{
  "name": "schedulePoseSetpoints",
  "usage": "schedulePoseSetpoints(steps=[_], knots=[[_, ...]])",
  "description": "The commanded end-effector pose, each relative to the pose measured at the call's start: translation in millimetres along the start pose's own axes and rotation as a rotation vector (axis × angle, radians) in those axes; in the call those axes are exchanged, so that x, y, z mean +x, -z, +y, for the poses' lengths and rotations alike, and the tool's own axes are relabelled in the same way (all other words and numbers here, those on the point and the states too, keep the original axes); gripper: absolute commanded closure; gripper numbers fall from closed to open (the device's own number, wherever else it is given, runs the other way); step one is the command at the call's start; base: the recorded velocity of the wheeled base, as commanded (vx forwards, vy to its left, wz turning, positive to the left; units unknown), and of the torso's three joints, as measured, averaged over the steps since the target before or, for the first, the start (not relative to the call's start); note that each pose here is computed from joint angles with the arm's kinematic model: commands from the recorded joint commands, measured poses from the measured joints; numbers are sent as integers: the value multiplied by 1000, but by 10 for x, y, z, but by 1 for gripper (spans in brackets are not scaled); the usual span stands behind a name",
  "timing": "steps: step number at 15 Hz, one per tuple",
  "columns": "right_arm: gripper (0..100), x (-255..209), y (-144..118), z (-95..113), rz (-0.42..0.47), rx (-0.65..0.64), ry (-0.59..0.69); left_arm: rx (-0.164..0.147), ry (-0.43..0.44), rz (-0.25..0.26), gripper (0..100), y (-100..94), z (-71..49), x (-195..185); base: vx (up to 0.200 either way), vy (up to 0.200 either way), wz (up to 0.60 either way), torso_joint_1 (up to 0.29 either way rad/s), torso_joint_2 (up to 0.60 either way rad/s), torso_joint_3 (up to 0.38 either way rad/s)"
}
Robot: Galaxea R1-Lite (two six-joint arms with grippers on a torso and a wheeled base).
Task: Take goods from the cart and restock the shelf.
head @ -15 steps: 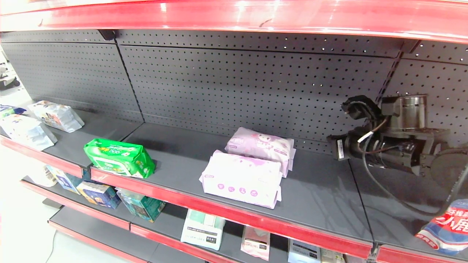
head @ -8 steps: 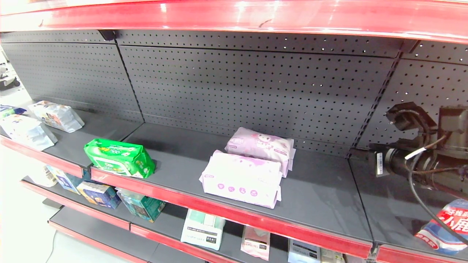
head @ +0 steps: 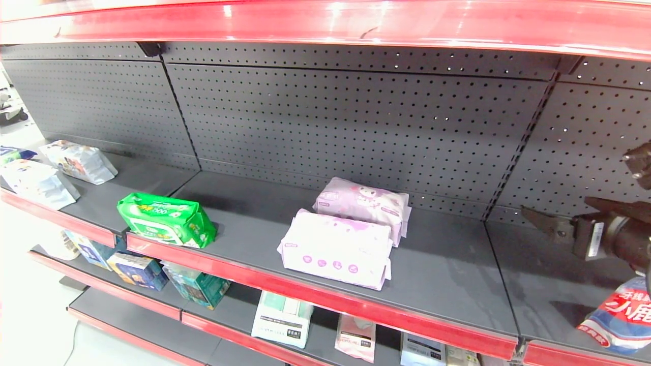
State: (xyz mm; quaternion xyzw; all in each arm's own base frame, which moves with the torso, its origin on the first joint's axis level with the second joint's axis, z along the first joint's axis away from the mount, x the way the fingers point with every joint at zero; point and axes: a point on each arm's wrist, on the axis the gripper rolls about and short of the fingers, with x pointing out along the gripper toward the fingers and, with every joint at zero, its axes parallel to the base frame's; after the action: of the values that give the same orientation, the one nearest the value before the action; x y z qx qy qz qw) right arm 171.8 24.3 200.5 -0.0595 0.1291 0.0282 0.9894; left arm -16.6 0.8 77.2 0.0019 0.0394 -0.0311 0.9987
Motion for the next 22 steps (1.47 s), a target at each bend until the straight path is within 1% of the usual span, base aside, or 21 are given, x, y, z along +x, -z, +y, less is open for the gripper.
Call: schedulePoseSetpoints(steps=[1, 3, 4, 5, 7, 9, 10, 12, 13, 14, 16, 17, 18, 19, 20, 22], knots=[[0, -405, 80, -109, -87, 21, 54, 0, -1, 1, 0, -1, 0, 1, 0, 0, 0, 0, 0, 0], [0, -710, 253, -146, -149, 26, 48, 0, 1, 1, 0, -1, 0, 1, 0, 0, 0, 0, 0, 0], [0, -872, 347, -137, -196, 19, 13, 0, -1, 1, 0, -1, 0, 1, 0, 0, 0, 0, 0, 0], [0, -1013, 421, -127, -236, 18, 5, 0, -1, 1, 0, -1, 0, 1, 0, 0, 0, 0, 0, 0], [0, -1289, 635, -104, -252, 8, 32, 0, -1, 1, 0, -1, 0, 1, 0, 0, 0, 0, 0, 0], [0, -1453, 758, -84, -242, 8, 51, 0, -1, 1, 0, -1, 0, 1, 0, 0, 0, 0, 0, 0], [0, -1492, 784, -79, -254, 8, 55, 0, -1, 1, 0, -1, 0, 1, 0, 0, 0, 0, 0, 0], [0, -1604, 900, -58, -311, 8, 71, 0, -1, 1, 0, -1, 0, 1, 0, 0, 0, 0, 0, 0], [0, -1631, 1023, -37, -316, 12, 38, 0, 1, 1, 0, -1, 0, 1, 0, 0, 0, 0, 0, 0], [0, -1658, 1116, -24, -330, 13, 35, 0, -1, 1, 0, -1, 0, 1, 0, 0, 0, 0, 0, 0], [0, -1691, 1362, 9, -343, 11, 32, 0, 1, 1, 0, -1, 0, 1, 0, 0, 0, 0, 0, 0], [0, -1666, 1545, 31, -348, 9, 26, 0, -1, 1, 0, -1, 0, 1, 0, 0, 0, 0, 0, 0], [0, -1608, 1630, 39, -318, 11, 24, 0, -1, 1, 0, -1, 0, 1, 0, 0, 0, 0, 0, 0], [0, -1579, 1668, 42, -313, 17, 24, 0, -1, 1, 0, -1, 0, 1, 0, 0, 0, 0, 0, 0], [0, -1570, 1717, 43, -254, 79, 32, 0, -1, 1, 0, -1, 0, 1, 0, 0, 0, 0, 0, 0], [0, -1568, 1714, 39, -262, 117, 41, 0, 1, 1, 0, -1, 0, 1, 0, 0, 0, 0, 0, 0]])
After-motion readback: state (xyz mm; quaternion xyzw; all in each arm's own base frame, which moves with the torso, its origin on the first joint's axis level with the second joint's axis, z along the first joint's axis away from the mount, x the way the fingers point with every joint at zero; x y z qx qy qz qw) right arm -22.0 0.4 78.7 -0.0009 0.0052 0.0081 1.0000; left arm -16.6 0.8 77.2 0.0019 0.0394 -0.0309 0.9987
